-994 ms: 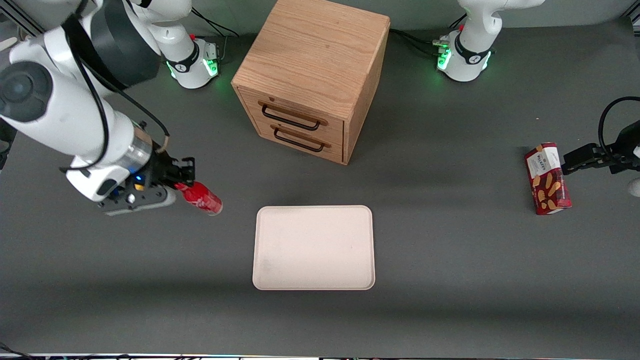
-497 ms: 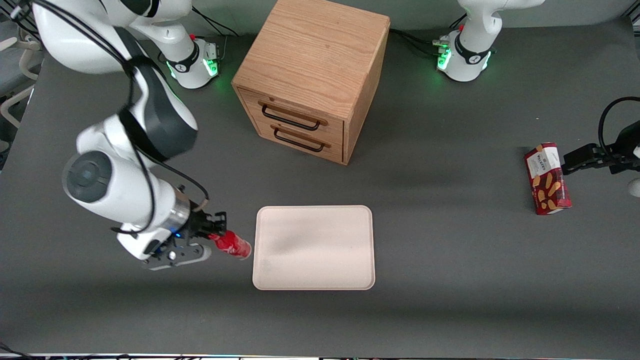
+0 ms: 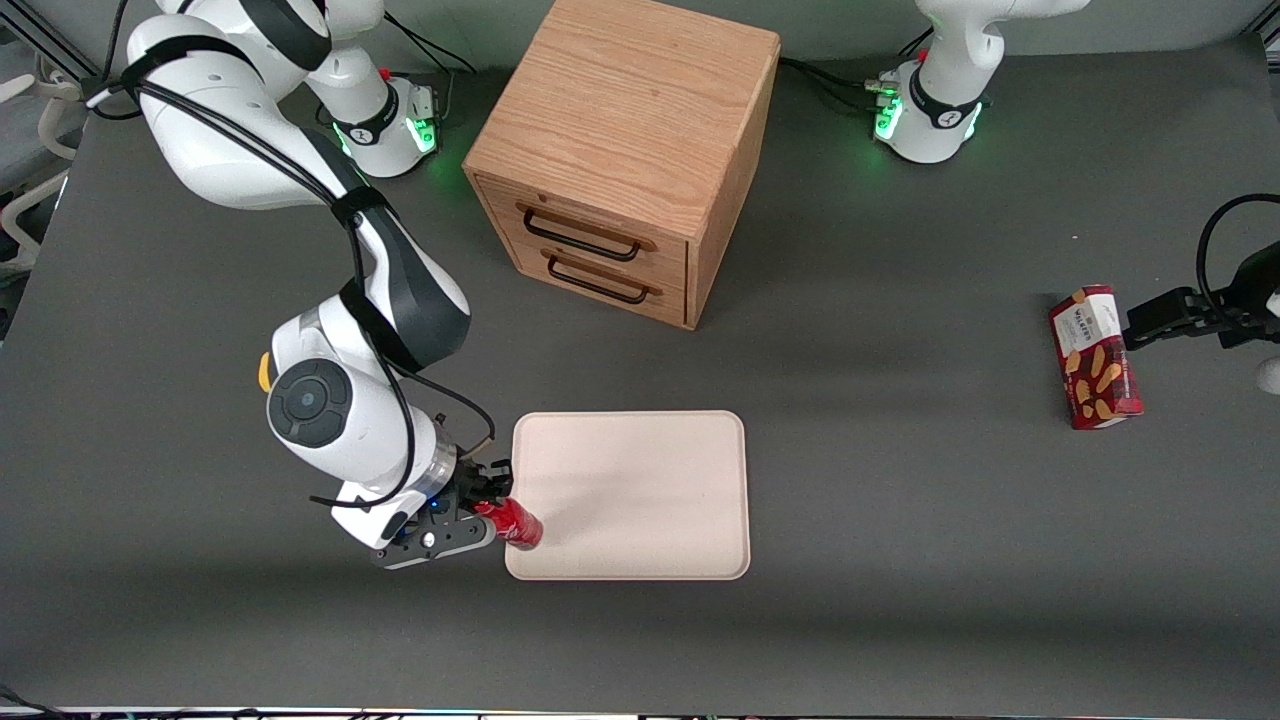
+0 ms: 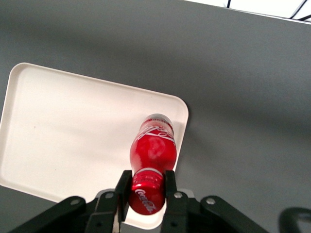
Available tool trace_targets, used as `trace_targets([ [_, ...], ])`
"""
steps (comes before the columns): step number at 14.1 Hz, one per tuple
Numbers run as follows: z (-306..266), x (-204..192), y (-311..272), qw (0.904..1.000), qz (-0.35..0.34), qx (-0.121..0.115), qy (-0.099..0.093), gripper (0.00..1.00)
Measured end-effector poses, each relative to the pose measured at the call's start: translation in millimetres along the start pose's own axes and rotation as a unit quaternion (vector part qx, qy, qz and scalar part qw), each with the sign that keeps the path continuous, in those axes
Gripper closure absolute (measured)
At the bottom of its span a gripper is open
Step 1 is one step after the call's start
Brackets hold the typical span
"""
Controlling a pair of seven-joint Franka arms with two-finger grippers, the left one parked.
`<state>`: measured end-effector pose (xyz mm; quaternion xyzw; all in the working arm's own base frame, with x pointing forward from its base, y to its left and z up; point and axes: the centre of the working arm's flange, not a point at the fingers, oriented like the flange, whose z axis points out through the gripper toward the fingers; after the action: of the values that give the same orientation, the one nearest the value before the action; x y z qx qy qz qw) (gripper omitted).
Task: Place coke bottle on tray
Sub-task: 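Stand the bottle upright on the tray corner and open the right gripper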
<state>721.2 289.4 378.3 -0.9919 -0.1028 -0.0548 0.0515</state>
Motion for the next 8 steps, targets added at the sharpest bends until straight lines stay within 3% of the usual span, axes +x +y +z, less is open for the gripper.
trace_targets([
  [8,33,0,-3,0.9999,0.000,0.006,-0.009,0.69],
])
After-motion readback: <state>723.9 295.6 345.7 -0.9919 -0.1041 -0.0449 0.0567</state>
